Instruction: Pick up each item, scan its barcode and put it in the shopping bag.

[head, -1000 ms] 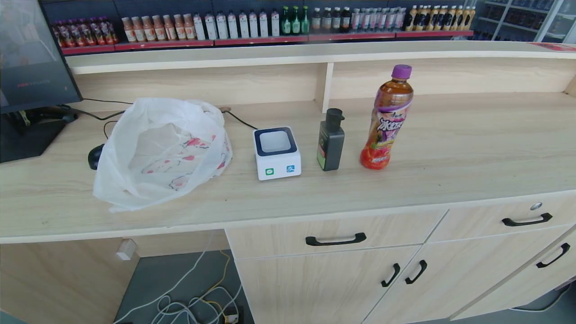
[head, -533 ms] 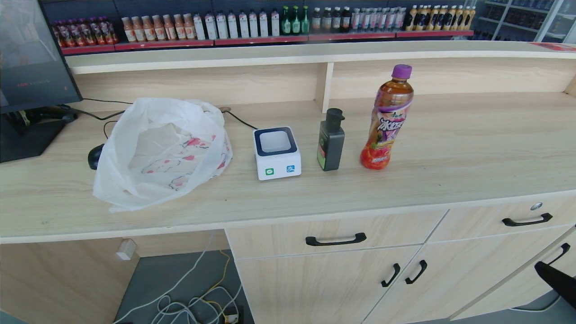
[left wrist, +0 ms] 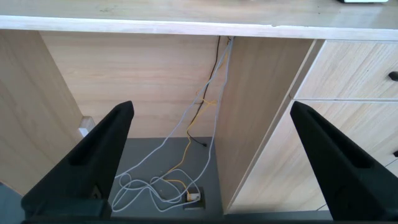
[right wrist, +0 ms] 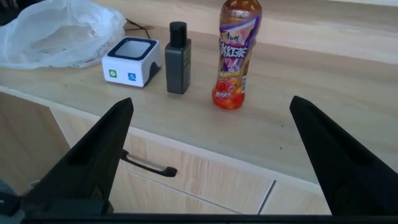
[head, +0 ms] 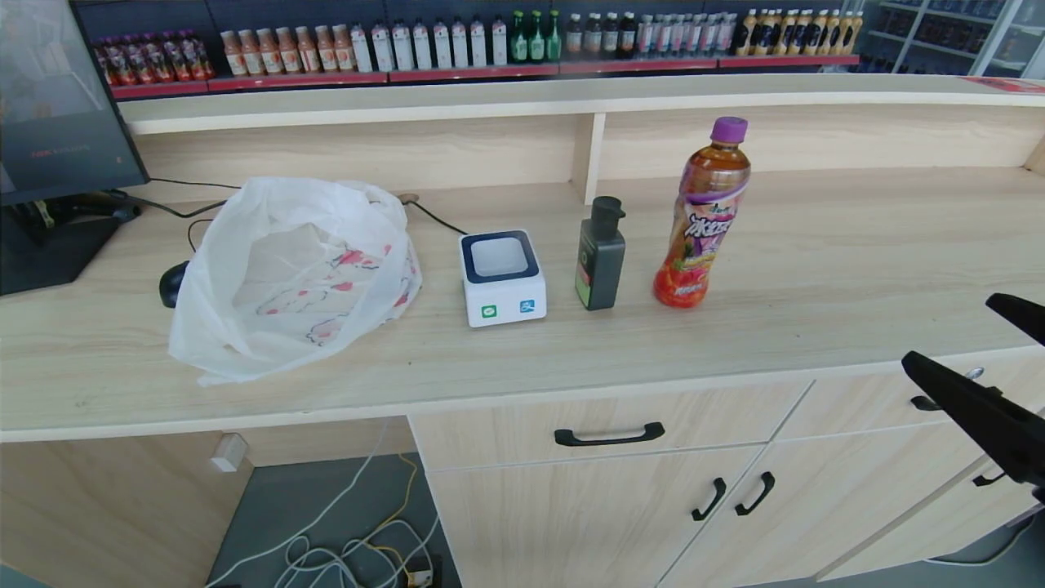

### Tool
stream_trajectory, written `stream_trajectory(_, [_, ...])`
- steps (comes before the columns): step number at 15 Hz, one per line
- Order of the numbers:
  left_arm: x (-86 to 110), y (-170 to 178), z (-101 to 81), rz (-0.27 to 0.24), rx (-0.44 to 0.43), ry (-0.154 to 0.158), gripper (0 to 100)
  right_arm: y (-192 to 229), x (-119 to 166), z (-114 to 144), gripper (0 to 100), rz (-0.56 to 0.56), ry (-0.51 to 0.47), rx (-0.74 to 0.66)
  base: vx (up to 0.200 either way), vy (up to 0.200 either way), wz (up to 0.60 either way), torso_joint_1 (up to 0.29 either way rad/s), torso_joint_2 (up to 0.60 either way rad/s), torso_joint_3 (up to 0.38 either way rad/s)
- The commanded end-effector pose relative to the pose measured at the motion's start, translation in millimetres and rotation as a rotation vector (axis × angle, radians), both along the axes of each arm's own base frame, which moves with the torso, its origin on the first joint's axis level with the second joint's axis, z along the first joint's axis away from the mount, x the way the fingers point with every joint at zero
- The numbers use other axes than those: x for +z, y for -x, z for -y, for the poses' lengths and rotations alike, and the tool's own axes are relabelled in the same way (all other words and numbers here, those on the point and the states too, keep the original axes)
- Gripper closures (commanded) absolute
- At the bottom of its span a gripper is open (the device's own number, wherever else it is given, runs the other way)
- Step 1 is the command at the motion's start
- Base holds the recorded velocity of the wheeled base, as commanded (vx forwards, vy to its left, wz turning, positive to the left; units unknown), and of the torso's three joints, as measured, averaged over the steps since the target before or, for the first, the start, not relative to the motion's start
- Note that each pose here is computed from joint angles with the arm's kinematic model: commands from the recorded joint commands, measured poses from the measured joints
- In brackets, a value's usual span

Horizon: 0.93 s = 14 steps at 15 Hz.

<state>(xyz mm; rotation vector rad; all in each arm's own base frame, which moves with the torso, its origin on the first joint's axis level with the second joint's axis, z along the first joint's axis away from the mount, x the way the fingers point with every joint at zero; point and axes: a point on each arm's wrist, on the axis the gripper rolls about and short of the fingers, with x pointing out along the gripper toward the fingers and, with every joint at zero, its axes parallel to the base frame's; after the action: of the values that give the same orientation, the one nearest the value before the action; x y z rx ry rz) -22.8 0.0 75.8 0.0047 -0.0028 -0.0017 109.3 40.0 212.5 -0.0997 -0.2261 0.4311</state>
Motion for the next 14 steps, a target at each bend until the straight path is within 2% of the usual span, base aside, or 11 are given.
stream_trajectory(1, [0.1, 0, 0.0, -0.001, 0.000, 0.000, 0, -33, -5, -12, 0, -0.032, 0.011, 0.001, 0.000, 0.000, 0.00, 0.000, 0.00, 0.000])
stream_trajectory(5, [0.0, 0, 0.0, 0.000, 0.000, 0.000, 0, -57, 7, -37, 0, -0.022, 0.006, 0.007, 0.000, 0.000, 0.00, 0.000, 0.00, 0.000])
stream_trajectory(8, [0.1, 0, 0.0, -0.001, 0.000, 0.000, 0, -59, 11, -68, 0, -0.036, -0.011, 0.034, 0.000, 0.000, 0.00, 0.000, 0.00, 0.000])
stream_trajectory(14, [0.0, 0, 0.0, 0.000, 0.000, 0.000, 0, -71, 8, -102, 0, -0.052, -0.057, -0.093, 0.000, 0.000, 0.00, 0.000, 0.00, 0.000])
